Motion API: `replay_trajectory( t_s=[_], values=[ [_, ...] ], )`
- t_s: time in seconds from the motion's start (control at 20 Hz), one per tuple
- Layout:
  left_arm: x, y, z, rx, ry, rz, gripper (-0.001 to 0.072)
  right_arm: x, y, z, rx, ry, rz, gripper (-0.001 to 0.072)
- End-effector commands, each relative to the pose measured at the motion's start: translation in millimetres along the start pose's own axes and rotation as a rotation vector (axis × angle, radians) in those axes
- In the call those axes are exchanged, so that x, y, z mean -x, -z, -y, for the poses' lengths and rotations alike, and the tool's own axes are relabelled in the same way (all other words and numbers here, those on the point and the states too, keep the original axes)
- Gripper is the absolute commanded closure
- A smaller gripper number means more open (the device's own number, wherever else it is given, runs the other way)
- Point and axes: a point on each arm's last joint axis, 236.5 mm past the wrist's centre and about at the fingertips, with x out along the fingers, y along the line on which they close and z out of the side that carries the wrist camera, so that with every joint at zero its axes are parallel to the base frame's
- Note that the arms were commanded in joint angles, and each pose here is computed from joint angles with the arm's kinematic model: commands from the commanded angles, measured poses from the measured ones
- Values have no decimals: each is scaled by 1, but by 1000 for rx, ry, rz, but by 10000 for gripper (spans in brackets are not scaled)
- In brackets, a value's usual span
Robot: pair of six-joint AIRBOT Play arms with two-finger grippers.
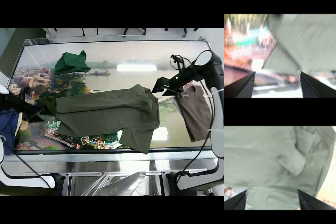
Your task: Fold the shirts.
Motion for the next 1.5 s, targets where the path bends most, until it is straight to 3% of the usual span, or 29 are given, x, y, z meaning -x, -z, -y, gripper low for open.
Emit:
replay_trajectory(
  t_s=[0.0,0.5,0.75,0.8,0.85,0.9,1.15,1.3,1.45],
  values=[
    [-35,46,-12,70,135,-43,107,22,6,-25,47,-31,42,8],
    [-77,37,-13,-22,238,87,107,10,27,-73,103,-71,-21,14],
    [-99,44,-8,-34,260,9,108,12,31,-82,111,-73,-23,15],
    [-104,43,-3,-35,270,2,150,14,31,-83,115,-72,-17,14],
    [-107,42,0,-45,265,0,509,17,32,-82,119,-64,-9,15],
    [-108,42,3,-67,259,2,693,20,32,-80,133,-48,-1,15],
    [-70,37,2,-42,161,109,695,24,34,-32,159,116,38,15],
    [-34,50,-23,56,22,167,694,-6,54,1,29,12,33,15],
    [-6,64,-23,94,9,220,694,-43,94,39,-153,-108,23,15]
  ],
)
